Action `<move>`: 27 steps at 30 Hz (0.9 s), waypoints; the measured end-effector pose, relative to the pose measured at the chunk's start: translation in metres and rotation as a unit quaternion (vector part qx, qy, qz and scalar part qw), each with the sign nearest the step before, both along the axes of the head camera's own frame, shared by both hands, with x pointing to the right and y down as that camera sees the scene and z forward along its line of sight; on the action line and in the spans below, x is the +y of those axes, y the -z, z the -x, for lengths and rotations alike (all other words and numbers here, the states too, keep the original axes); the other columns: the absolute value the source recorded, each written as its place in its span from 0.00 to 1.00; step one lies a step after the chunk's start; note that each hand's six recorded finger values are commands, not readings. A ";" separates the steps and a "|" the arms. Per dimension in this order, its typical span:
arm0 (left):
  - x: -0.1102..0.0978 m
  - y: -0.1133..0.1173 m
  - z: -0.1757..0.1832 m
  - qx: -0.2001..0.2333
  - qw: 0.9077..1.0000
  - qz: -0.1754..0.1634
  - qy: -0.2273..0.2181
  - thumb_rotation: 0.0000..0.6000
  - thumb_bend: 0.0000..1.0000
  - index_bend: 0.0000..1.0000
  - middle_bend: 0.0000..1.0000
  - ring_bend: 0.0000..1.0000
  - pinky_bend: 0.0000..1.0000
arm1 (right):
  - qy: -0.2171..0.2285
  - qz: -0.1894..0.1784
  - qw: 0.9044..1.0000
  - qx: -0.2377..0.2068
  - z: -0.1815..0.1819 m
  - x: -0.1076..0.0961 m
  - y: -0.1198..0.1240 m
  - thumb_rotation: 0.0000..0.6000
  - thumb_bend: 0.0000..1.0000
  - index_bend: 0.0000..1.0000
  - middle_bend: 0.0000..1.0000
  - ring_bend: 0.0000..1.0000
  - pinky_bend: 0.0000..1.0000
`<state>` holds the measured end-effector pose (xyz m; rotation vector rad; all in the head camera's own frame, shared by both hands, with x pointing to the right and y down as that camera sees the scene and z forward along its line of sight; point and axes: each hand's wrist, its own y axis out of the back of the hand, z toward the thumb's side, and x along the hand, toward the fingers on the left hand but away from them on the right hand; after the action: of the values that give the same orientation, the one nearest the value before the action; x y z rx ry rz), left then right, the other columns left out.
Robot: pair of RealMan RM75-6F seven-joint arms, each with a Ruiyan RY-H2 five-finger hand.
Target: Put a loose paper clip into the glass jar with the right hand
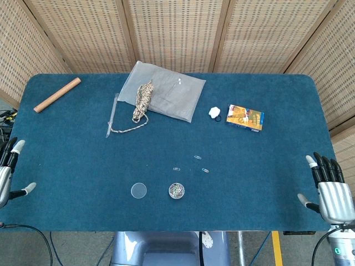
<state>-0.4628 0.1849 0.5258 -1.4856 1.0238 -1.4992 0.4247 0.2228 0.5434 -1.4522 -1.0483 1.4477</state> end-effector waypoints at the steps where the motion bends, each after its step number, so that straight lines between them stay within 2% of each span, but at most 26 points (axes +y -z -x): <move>1: 0.000 0.000 0.000 0.000 1.000 0.000 0.000 1.00 0.00 0.00 0.00 0.00 0.00 | 0.000 0.000 1.000 0.000 0.000 0.000 0.000 1.00 0.00 0.00 0.00 0.00 0.00; 6: -0.001 -0.002 0.001 -0.002 1.000 0.002 0.002 1.00 0.00 0.00 0.00 0.00 0.00 | 0.002 0.008 1.000 -0.003 0.002 0.000 -0.004 1.00 0.00 0.02 0.00 0.00 0.00; 11: -0.004 -0.007 0.002 -0.004 1.000 0.007 0.006 1.00 0.00 0.00 0.00 0.00 0.00 | 0.010 0.010 1.000 -0.028 0.016 -0.014 -0.011 1.00 0.00 0.16 0.00 0.00 0.00; 13: -0.006 -0.010 0.001 -0.004 1.000 0.008 0.004 1.00 0.00 0.00 0.00 0.00 0.00 | 0.017 0.022 0.999 -0.046 0.027 -0.027 -0.018 1.00 0.05 0.27 0.00 0.00 0.00; 16: -0.008 -0.014 0.001 -0.008 1.000 0.009 0.002 1.00 0.00 0.00 0.00 0.00 0.00 | 0.013 0.044 0.995 -0.085 0.050 -0.053 -0.027 1.00 0.16 0.37 0.00 0.00 0.01; 19: -0.010 -0.017 0.002 -0.012 1.000 0.011 0.006 1.00 0.00 0.00 0.00 0.00 0.00 | -0.002 0.060 0.992 -0.111 0.068 -0.079 -0.036 1.00 0.27 0.39 0.00 0.00 0.01; 22: -0.012 -0.020 0.003 -0.014 1.000 0.014 0.011 1.00 0.00 0.00 0.00 0.00 0.00 | -0.022 0.083 0.988 -0.128 0.085 -0.101 -0.049 1.00 0.31 0.42 0.00 0.00 0.02; 27: -0.014 -0.023 0.006 -0.013 1.000 0.017 0.018 1.00 0.00 0.00 0.00 0.00 0.00 | -0.038 0.125 0.981 -0.142 0.128 -0.131 -0.079 1.00 0.33 0.43 0.00 0.00 0.02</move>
<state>-0.4685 0.1708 0.5487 -1.4747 1.0194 -1.5650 0.2968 0.0919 0.6220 -1.8595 -1.1344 1.4972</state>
